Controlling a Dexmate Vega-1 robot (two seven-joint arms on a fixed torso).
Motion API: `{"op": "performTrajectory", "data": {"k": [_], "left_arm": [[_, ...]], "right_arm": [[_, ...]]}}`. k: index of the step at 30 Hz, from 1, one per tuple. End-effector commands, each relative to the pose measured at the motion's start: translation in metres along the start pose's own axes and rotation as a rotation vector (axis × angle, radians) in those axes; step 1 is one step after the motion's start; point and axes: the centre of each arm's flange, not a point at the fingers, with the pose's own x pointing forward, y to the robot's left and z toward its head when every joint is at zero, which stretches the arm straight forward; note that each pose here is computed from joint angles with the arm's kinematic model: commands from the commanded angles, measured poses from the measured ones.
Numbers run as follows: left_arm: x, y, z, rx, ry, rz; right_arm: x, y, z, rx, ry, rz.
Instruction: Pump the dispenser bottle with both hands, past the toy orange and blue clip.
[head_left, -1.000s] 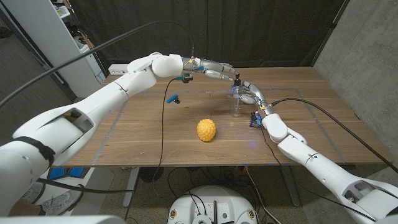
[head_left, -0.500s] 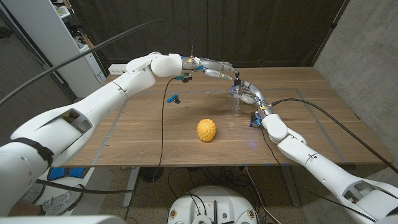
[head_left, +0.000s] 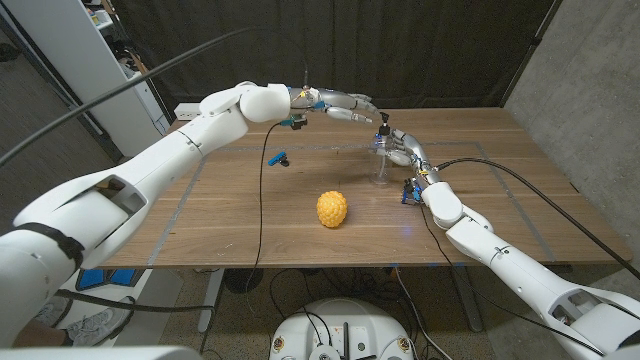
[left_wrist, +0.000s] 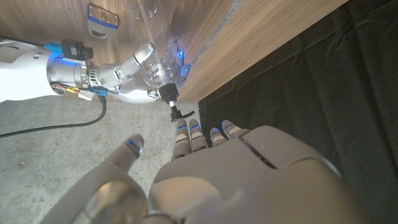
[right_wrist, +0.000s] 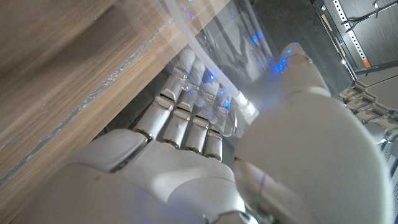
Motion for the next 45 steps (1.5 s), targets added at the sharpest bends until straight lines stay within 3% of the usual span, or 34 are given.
{"op": "performTrajectory", "data": {"k": [1,15,25,34,45], "left_arm": [[-0.006,0.007,-0.003,-0.018,0.015,0.043],[-0.026,0.0,-0.017,-0.194,0.091,0.142],[-0.044,-0.015,-0.034,-0.353,0.184,0.269],[-0.059,-0.023,-0.049,-0.42,0.234,0.326],[-0.08,-0.036,-0.057,-0.518,0.295,0.423]], "right_arm": [[-0.001,0.002,-0.001,0.006,0.008,0.002],[0.0,0.001,0.0,-0.001,0.01,-0.003],[0.006,-0.003,0.003,0.002,0.002,-0.015],[0.012,-0.004,0.005,0.006,0.0,-0.023],[0.018,-0.005,0.009,0.002,-0.007,-0.024]]}}
